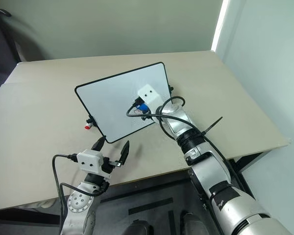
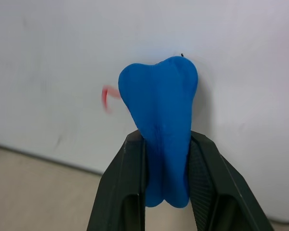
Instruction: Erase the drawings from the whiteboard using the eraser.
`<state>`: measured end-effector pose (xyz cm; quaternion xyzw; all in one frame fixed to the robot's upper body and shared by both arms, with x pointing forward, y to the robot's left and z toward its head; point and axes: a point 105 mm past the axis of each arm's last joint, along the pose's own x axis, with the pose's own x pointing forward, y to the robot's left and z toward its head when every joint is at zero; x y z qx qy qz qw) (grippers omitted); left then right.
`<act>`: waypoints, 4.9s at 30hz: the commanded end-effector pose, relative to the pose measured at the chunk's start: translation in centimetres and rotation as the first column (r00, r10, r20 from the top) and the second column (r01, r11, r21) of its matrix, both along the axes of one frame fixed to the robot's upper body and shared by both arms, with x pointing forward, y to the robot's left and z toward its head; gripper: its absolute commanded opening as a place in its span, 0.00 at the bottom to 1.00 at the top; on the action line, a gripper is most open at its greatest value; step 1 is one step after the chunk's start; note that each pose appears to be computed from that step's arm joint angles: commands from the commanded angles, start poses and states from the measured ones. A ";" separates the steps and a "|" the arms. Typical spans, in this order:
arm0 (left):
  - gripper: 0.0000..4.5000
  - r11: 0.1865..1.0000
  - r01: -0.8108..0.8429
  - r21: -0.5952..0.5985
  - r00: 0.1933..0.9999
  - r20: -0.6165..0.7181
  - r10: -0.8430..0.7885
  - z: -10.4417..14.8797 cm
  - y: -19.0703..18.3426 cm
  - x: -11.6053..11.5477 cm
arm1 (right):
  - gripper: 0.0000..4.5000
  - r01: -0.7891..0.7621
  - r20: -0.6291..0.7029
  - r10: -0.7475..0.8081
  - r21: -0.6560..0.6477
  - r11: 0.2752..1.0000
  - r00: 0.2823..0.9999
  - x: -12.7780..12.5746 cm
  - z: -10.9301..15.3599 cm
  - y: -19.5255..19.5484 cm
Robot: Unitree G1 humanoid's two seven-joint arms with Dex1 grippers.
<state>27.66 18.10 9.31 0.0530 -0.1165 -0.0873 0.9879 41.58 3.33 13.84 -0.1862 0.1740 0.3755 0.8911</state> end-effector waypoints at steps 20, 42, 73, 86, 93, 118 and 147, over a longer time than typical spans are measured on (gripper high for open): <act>1.00 1.000 -0.001 0.005 0.999 0.053 0.001 1.4 0.0 0.0 | 0.25 -0.076 0.080 0.072 0.045 0.996 0.994 -0.7 2.6 1.8; 1.00 1.000 -0.012 0.006 0.998 0.060 0.011 1.6 0.2 0.1 | 0.25 -0.045 0.108 0.039 0.055 0.997 0.993 0.2 4.4 1.5; 1.00 1.000 -0.009 -0.007 0.998 0.067 0.010 1.6 -0.1 0.1 | 0.25 0.193 0.047 -0.192 -0.024 0.981 0.980 3.0 1.6 -3.3; 1.00 1.000 -0.012 -0.010 0.998 0.068 0.013 1.6 -0.1 0.2 | 0.25 -0.066 0.083 0.067 -0.009 0.998 0.994 -0.5 2.8 3.1; 1.00 1.000 -0.024 -0.015 0.997 0.071 0.026 1.6 -0.1 0.0 | 0.25 -0.151 0.063 0.154 -0.055 0.987 0.986 -2.2 1.7 4.8; 1.00 1.000 -0.024 -0.012 0.997 0.071 0.025 1.6 0.2 -0.1 | 0.25 0.083 0.071 -0.081 -0.014 0.996 0.994 1.8 2.6 0.5; 1.00 1.000 -0.009 -0.004 0.998 0.068 0.009 1.7 0.2 0.0 | 0.25 0.445 -0.154 -0.431 0.070 0.893 0.889 0.4 1.3 -14.4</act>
